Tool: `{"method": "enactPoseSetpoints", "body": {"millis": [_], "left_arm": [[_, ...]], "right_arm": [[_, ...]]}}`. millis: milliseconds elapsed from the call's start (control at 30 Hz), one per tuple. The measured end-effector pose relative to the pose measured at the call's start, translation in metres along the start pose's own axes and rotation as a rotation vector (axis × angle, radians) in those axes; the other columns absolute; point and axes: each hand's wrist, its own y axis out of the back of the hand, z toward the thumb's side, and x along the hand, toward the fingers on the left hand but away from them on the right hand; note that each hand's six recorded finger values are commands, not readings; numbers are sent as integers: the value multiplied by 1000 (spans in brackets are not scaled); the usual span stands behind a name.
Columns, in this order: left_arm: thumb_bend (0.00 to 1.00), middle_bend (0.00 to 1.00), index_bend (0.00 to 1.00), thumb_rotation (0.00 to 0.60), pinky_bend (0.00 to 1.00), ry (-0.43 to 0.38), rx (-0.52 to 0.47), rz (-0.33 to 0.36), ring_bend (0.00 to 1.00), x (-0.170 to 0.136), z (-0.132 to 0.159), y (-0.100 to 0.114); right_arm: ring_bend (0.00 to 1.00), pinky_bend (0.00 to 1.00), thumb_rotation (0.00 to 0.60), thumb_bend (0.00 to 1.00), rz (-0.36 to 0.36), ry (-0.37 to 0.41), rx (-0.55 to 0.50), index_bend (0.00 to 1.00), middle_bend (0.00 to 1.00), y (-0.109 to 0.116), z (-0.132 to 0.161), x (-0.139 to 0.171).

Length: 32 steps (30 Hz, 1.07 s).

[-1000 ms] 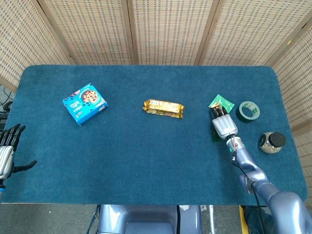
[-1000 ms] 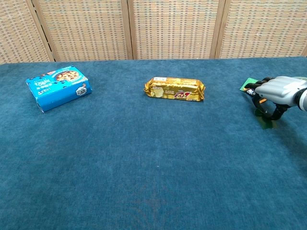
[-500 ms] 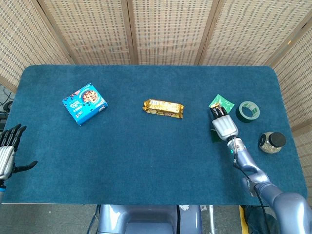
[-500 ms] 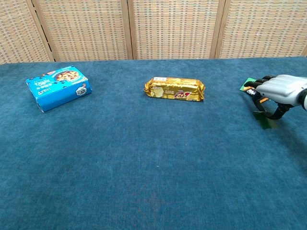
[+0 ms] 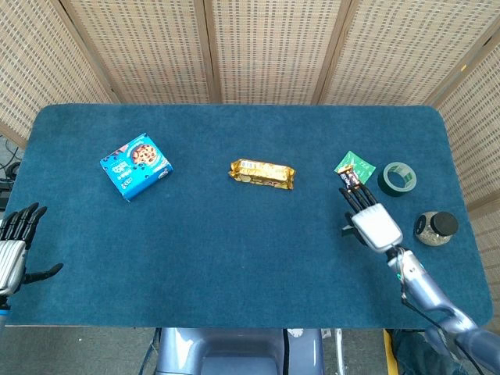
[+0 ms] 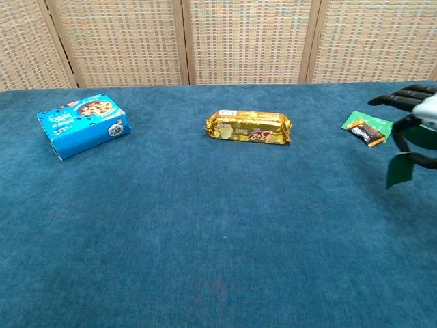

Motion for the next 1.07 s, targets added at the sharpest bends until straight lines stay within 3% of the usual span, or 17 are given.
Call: {"method": "enactPoseSetpoints", "body": {"millis": [200, 267, 400, 467, 600, 800, 1067], "left_arm": [[0, 0, 0, 600, 0, -26, -12, 17, 0, -11, 4, 4], [0, 0, 0, 600, 0, -27, -14, 18, 0, -12, 3, 5], [0, 0, 0, 600, 0, -30, -25, 25, 0, -14, 1, 7], [0, 0, 0, 600, 0, -30, -33, 33, 0, -15, 0, 9], [0, 0, 0, 600, 0, -30, -45, 46, 0, -17, -3, 13], [0, 0, 0, 600, 0, -47, -25, 107, 0, -13, -7, 18], [0, 0, 0, 600, 0, -62, -59, 139, 0, -21, -13, 22]], "right_arm": [[0, 0, 600, 556, -114, 61, 13, 713, 92, 28, 6, 54], [0, 0, 600, 524, -164, 71, 12, 638, 80, 39, 8, 65], [0, 0, 600, 208, -252, 28, -10, 118, 0, 56, -4, 76], [0, 0, 600, 129, -258, -17, -31, 12, 0, 59, -14, 79], [0, 0, 600, 5, -257, -98, -100, 0, 0, 65, -25, 91], [0, 0, 600, 0, -252, -220, -223, 0, 0, 73, -31, 121], [0, 0, 600, 0, -260, -333, -272, 0, 0, 80, -34, 158]]}}
